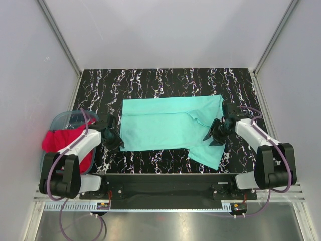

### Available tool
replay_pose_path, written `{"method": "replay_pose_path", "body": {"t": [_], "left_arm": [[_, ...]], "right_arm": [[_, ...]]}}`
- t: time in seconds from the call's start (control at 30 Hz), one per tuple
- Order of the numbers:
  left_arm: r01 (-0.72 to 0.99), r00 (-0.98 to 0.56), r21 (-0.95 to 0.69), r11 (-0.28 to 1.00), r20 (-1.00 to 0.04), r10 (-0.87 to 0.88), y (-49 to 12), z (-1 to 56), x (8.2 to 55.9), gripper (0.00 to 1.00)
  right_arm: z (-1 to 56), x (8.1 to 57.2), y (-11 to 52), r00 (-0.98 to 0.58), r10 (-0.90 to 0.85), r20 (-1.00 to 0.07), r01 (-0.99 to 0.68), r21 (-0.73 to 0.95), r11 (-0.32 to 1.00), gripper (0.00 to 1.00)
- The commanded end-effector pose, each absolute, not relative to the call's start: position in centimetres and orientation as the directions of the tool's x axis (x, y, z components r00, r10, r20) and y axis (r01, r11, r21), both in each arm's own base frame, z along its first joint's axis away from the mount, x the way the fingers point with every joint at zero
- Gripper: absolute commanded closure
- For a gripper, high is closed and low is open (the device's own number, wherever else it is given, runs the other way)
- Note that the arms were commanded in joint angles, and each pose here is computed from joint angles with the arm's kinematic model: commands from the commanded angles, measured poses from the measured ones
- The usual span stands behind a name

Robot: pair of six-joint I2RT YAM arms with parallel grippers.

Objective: Fold and stack the t-shirts
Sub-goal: Fold the tshirt

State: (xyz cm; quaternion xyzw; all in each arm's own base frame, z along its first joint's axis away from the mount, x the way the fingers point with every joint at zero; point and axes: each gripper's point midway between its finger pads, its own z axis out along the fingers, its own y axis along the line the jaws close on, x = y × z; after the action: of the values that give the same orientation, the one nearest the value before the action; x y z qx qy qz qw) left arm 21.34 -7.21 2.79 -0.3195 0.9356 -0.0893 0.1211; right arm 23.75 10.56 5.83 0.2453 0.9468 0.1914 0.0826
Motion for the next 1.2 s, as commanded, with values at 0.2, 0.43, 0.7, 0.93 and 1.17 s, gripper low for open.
{"method": "replay_pose_path", "body": {"t": [0.2,0.43,0.7,0.93,1.17], "left_arm": [[-0.581,-0.767,-0.222,0.783,-0.173,-0.618,-6.7,1.6,23.0,0.74],[-0.565,-0.771,-0.208,0.798,-0.209,-0.601,-5.3,2.0,25.1,1.0],[-0.517,-0.794,-0.205,0.831,-0.247,-0.555,-4.9,3.3,27.2,1.0],[-0.489,-0.817,-0.224,0.843,-0.221,-0.533,-5.6,3.0,27.2,1.0],[-0.479,-0.815,-0.27,0.835,-0.216,-0.537,-6.3,3.3,27.7,1.0]], "right_arm": [[6.8,28.4,12.2,-0.877,0.474,-0.074,0.385,0.483,0.787,0.48],[7.0,31.9,13.6,-0.901,0.427,-0.083,0.331,0.505,0.797,0.47],[7.1,37.5,13.3,-0.881,0.438,-0.177,0.312,0.478,0.821,0.51],[8.2,43.1,12.8,-0.876,0.411,-0.253,0.28,0.427,0.86,0.59],[4.7,46.5,12.1,-0.874,0.412,-0.259,0.309,0.359,0.881,0.59]]}}
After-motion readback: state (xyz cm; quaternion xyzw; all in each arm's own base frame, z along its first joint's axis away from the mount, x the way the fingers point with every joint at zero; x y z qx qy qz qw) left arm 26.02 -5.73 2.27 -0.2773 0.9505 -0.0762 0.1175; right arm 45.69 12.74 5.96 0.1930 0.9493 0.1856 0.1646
